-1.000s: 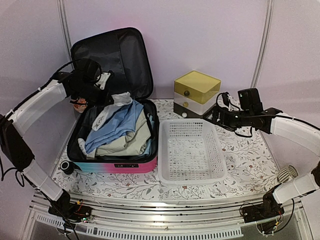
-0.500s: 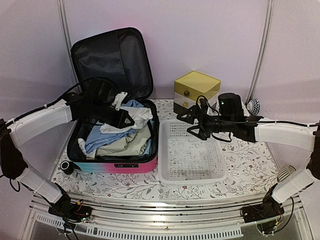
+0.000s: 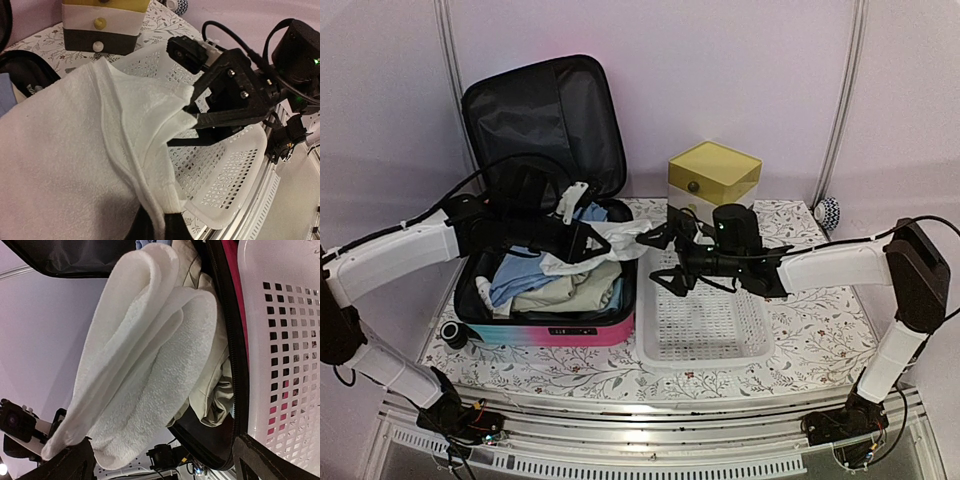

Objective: Open, take out, and arrange the luggage
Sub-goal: Pick up the clothes from the opened luggage, then place the clothes in the bin.

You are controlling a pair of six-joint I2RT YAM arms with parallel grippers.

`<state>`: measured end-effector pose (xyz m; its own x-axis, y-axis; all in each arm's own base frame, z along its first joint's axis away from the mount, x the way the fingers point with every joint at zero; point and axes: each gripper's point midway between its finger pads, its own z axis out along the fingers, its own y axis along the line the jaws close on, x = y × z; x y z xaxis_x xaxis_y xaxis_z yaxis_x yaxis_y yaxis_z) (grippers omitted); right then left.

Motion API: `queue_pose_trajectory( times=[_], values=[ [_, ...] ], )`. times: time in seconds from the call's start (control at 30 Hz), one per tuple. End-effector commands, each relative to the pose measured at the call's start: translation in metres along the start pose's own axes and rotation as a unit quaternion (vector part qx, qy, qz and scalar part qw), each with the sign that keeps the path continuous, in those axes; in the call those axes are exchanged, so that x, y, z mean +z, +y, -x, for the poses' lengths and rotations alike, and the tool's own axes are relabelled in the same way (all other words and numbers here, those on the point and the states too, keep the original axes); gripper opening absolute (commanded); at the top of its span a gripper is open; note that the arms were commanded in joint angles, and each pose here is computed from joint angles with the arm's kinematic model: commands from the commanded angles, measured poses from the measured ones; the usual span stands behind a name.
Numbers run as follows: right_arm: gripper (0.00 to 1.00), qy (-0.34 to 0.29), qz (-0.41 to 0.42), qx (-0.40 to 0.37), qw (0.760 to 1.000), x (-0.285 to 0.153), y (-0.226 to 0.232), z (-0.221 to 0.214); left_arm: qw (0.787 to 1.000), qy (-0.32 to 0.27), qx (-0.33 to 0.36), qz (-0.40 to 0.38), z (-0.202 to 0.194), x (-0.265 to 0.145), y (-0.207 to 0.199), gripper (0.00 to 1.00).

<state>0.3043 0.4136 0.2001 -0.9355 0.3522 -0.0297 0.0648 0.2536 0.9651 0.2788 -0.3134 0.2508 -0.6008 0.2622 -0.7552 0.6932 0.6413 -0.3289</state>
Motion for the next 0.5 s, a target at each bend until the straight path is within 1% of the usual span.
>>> queue_pose_trajectory(
  times=[0.0, 0.17, 0.33, 0.47],
  values=[
    [0.99, -0.014, 0.062, 0.025, 0.998, 0.003, 0.03, 0.004, 0.999, -0.025, 0.016, -0.039, 0.01, -0.003, -0.027, 0.0],
    [0.99, -0.046, 0.097, 0.056, 0.993, -0.011, 0.033, 0.011, 0.998, -0.022, 0.016, -0.06, 0.007, 0.006, -0.04, 0.0],
    [0.99, -0.068, 0.108, 0.087, 0.988, -0.021, 0.028, 0.015, 0.997, -0.025, 0.016, -0.066, 0.008, 0.01, -0.049, 0.0],
    [0.99, -0.089, 0.1, 0.117, 0.984, -0.034, 0.009, 0.016, 0.997, -0.021, 0.016, -0.069, 0.005, 0.013, -0.052, 0.0]
  ],
)
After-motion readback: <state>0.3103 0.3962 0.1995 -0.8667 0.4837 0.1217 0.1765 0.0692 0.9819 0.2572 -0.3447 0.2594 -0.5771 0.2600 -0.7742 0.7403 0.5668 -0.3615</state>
